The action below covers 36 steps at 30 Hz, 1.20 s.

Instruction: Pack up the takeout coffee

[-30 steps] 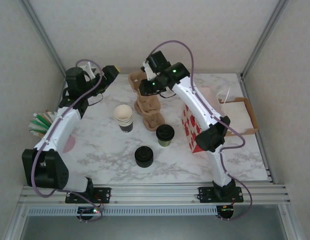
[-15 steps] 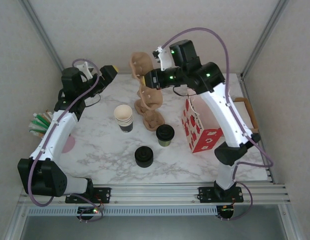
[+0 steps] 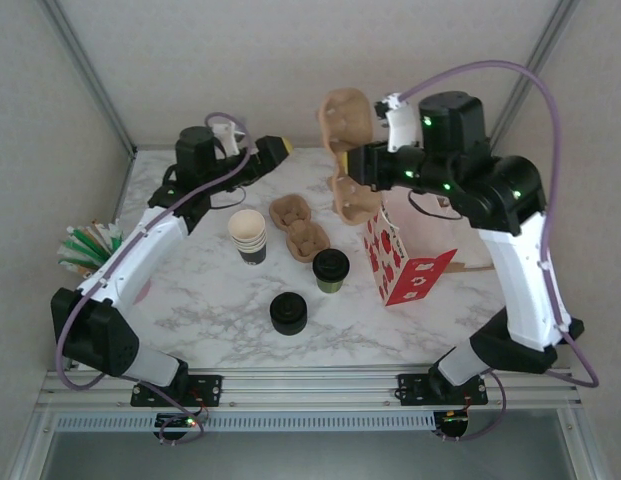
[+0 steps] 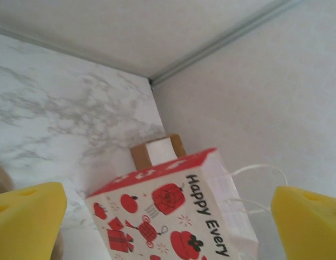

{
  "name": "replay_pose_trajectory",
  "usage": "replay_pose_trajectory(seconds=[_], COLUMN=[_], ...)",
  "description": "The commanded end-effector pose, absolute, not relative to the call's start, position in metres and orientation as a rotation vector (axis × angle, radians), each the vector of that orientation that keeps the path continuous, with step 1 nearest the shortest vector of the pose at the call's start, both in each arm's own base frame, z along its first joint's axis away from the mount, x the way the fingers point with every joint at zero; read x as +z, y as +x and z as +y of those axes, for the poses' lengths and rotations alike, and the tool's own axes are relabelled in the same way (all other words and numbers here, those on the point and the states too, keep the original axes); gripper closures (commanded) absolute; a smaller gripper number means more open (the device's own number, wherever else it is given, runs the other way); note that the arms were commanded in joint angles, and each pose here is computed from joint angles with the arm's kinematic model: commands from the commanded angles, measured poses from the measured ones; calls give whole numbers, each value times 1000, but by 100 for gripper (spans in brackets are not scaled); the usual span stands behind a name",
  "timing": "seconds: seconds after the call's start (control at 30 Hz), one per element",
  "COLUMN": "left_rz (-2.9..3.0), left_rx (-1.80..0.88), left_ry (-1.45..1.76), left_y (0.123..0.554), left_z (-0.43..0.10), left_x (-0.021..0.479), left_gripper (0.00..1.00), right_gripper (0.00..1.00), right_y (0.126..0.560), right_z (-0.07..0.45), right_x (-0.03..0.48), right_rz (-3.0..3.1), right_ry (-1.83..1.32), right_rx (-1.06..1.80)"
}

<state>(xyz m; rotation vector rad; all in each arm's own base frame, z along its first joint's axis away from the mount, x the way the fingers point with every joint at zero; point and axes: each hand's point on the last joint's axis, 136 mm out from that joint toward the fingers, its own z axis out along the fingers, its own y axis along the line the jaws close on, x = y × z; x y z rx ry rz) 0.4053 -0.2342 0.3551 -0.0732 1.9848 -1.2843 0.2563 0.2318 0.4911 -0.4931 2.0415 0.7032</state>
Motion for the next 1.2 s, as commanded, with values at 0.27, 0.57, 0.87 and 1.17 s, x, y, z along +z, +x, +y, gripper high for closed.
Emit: replay_pose_trajectory(seconds=[0.27,0.57,0.87,1.17], left_rz=[1981,2032,2127,2155], left_rx=[-1433,-1527,-1539,-1525], left_ry=[248,422,483,481], left_y=[336,308,310,310], left_z=[-349,-407,-433,-433], left_x=[381,373,346,336], left_gripper=[10,18,45,95], right_gripper=[73,73,73,74], right_y=[246,255,268,283], right_z=[124,98,98,114], right_x=[459,443,427,409], right_rz=[2147,2212,2276,2353], right_ry=[-239,-150,-128,-152], right_rx=[248,114,129,247])
